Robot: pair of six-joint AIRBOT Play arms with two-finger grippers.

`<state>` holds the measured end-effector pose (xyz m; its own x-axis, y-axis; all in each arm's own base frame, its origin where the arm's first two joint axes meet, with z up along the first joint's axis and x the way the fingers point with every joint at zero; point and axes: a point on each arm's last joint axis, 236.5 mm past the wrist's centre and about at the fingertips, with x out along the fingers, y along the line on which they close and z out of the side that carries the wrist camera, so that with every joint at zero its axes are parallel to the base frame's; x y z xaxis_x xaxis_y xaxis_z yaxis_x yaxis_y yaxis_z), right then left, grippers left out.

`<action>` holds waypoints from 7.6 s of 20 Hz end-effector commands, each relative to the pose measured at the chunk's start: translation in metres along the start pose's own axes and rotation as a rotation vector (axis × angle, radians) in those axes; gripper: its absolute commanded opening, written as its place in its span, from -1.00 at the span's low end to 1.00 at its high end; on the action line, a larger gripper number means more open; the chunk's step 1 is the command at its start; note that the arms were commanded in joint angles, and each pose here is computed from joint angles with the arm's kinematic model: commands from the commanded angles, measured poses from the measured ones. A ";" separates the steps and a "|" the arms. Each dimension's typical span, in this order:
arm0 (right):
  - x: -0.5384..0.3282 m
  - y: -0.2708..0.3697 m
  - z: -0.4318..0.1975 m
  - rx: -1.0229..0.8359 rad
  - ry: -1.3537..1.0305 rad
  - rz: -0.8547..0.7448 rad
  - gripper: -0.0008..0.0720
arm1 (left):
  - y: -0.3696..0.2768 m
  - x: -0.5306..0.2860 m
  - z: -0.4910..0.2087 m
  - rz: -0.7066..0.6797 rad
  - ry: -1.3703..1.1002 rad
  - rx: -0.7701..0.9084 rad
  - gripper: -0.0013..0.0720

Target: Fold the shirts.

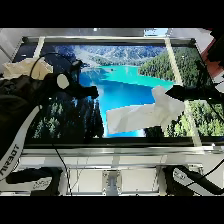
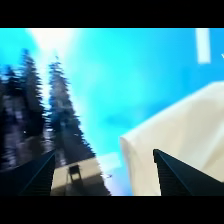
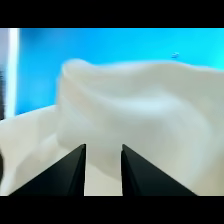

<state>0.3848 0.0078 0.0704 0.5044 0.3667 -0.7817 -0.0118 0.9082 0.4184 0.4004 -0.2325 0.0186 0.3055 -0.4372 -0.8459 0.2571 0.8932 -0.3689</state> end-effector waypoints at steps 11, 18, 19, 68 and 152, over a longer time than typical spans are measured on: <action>-0.047 -0.096 -0.021 0.115 0.053 -0.286 -0.20 | -0.102 0.117 -0.116 -0.052 0.241 0.594 0.95; -0.041 -0.079 -0.016 0.131 0.033 -0.214 -0.20 | -0.112 0.122 -0.119 -0.065 0.234 0.516 0.95; -0.041 -0.078 -0.015 0.128 0.033 -0.211 -0.20 | -0.116 0.121 -0.122 -0.084 0.243 0.496 0.95; -0.137 0.094 -0.018 -0.310 -0.191 -0.057 -0.91 | 0.013 -0.215 0.016 0.778 -0.162 0.508 -0.93; 0.055 0.003 0.004 -0.043 0.058 -0.034 0.22 | -0.065 0.070 -0.242 0.230 0.259 0.784 0.29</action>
<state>0.4168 0.0286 0.0304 0.4577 0.3418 -0.8208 -0.0316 0.9288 0.3692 0.1768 -0.2948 -0.1093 0.2082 -0.1280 -0.9697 0.7949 0.5998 0.0915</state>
